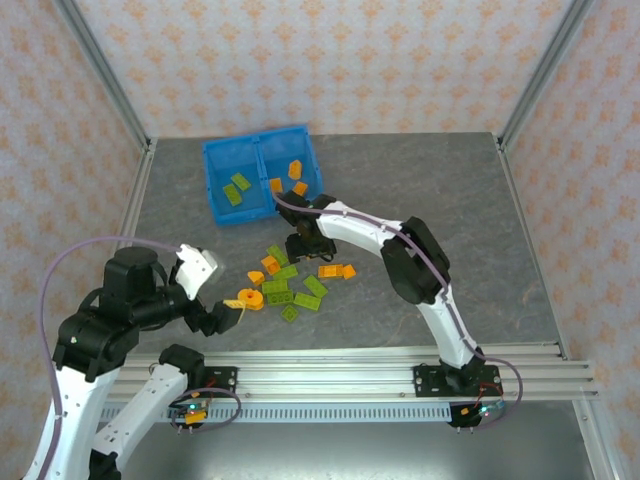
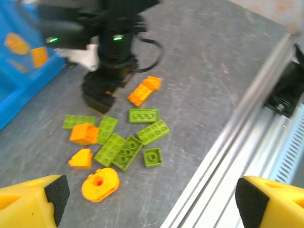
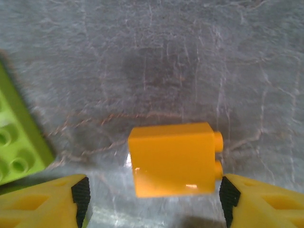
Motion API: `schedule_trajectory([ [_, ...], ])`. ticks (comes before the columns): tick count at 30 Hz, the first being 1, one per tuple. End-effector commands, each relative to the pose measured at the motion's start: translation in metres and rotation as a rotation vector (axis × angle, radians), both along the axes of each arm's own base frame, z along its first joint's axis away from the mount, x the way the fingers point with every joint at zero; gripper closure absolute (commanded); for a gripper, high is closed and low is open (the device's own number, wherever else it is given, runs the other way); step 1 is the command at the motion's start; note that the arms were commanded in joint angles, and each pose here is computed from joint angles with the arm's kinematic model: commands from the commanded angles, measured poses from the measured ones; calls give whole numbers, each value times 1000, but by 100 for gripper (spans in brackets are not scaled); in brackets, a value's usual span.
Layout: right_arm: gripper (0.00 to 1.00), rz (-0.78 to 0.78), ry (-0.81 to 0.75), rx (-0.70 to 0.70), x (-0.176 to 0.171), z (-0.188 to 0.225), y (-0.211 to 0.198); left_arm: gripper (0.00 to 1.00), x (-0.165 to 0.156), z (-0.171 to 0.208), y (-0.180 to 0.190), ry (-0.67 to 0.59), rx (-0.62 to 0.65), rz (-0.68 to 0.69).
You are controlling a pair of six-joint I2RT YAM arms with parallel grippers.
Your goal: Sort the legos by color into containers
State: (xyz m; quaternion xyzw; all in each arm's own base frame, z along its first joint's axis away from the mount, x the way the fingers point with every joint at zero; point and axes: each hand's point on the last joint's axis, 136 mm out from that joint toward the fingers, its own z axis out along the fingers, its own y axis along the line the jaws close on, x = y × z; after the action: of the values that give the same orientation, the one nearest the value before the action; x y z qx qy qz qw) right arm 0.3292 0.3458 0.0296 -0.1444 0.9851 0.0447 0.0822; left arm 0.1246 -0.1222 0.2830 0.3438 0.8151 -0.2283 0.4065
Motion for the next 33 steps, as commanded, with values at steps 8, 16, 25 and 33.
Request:
schedule_trajectory([
  [8, 48, -23, 27, -80, 8, -26, -12, 0, -5, -6, -23, 16, -23, -198],
  [16, 63, -62, -32, -38, 15, 8, -10, 0, -2, -11, -21, -16, -10, -193],
  [25, 63, -179, -400, 310, 64, 173, 21, 0, 12, 2, -17, -147, -15, -133],
  [33, 63, -272, -492, 332, 142, 178, 41, 0, 22, 8, -15, -141, -16, -89],
])
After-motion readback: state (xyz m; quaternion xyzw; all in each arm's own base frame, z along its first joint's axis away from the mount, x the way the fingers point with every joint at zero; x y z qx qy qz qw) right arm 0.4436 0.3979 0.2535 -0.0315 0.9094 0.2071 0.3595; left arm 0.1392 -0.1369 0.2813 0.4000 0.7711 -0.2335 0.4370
